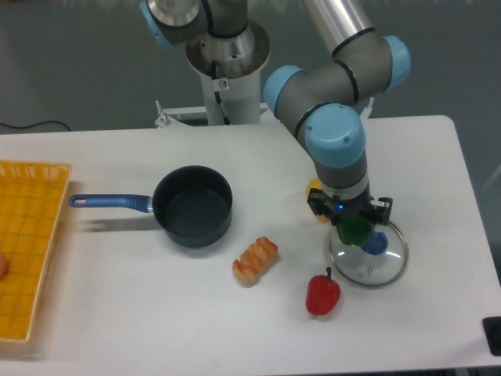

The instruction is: Pick up the green chilies

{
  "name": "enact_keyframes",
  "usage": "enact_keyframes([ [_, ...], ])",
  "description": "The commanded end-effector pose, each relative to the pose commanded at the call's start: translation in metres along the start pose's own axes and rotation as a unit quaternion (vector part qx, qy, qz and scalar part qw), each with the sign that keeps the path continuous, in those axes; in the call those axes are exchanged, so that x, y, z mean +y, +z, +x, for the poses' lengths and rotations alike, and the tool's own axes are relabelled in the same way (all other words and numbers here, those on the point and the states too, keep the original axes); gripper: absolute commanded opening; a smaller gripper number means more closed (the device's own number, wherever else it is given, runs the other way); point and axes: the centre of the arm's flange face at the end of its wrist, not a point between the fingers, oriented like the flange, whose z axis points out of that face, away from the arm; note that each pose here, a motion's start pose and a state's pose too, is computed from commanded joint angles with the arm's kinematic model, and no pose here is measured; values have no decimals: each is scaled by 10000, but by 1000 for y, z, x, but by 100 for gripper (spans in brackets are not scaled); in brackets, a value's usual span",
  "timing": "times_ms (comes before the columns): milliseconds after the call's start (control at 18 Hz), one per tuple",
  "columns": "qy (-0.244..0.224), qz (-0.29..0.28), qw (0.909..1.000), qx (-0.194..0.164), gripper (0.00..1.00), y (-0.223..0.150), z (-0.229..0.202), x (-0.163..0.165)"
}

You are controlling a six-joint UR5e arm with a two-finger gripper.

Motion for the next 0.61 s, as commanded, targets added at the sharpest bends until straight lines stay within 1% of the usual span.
enact_keyframes([
  [611, 6, 29, 10000, 15, 37, -2, 2, 0],
])
